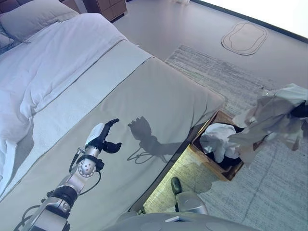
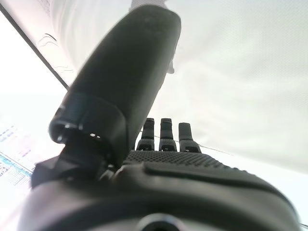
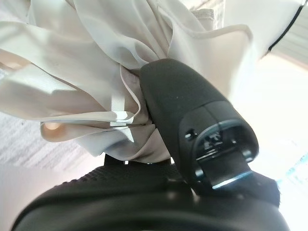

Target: Pick up the clothes from the bed and place them into the basket

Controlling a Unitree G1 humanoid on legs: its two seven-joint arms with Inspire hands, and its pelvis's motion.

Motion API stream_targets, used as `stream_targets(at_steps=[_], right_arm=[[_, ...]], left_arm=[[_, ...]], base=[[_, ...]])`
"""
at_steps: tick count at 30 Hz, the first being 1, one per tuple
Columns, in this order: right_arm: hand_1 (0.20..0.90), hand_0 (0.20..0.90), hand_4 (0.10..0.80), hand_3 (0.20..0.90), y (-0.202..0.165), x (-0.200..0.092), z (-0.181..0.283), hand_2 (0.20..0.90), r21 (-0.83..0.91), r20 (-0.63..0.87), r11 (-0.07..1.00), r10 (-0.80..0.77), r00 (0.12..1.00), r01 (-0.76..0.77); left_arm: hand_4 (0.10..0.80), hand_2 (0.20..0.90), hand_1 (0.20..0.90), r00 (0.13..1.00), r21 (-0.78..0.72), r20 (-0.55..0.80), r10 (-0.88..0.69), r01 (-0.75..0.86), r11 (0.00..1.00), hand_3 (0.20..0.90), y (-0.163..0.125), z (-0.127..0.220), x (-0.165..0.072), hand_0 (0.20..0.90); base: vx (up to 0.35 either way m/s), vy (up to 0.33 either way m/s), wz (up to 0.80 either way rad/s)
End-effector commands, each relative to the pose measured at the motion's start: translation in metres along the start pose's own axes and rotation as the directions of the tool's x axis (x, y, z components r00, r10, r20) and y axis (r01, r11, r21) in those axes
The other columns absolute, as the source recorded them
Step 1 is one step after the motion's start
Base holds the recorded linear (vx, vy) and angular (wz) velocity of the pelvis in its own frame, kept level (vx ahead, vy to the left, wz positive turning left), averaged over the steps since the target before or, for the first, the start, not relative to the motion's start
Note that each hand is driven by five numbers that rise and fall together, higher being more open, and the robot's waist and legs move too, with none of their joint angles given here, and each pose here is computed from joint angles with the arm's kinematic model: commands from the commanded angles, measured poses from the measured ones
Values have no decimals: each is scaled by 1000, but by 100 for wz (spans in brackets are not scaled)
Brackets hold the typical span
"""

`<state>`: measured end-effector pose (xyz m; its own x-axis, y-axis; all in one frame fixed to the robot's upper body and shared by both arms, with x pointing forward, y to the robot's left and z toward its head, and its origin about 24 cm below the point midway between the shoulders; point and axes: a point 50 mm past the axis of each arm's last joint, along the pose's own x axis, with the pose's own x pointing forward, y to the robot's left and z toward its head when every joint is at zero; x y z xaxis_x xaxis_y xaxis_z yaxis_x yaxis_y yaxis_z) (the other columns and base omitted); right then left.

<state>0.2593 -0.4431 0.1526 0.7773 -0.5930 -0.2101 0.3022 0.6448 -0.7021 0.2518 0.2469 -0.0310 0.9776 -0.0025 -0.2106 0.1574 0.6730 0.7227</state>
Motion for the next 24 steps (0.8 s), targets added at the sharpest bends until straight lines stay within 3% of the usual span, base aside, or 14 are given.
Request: stream_targets(at_steps=[1, 8, 9, 10, 24], right_arm=[[300, 300, 100, 200, -35, -4, 22, 300, -22, 110, 990, -133, 985, 136], [300, 300, 100, 200, 0, 2, 0, 300, -23, 55, 1000, 2, 998, -1], [566, 566, 410, 510, 8, 2, -3, 566, -37, 52, 998, 52, 997, -50], [900, 900, 800, 900, 13, 3, -5, 900, -57, 42, 995, 80, 996, -78], [900, 900, 800, 900, 29, 4, -33, 900, -86, -90, 983, 153, 984, -161]], left_arm=[[800, 900, 900, 990, 40, 87, 110, -113, 993, 900, 40, 10, 8, 900], [800, 900, 900, 989, 43, 104, 101, -106, 993, 900, 41, 17, 12, 900], [800, 900, 900, 989, 45, 108, 98, -104, 994, 900, 42, 19, 13, 900], [800, 900, 900, 989, 45, 110, 98, -104, 994, 900, 43, 20, 14, 900], [800, 900, 900, 990, 58, 117, 77, -84, 995, 900, 44, 22, 14, 900]], base=[[-38, -23, 2], [-10, -26, 6], [8, -35, 7], [4, -32, 8], [0, -21, 6]])
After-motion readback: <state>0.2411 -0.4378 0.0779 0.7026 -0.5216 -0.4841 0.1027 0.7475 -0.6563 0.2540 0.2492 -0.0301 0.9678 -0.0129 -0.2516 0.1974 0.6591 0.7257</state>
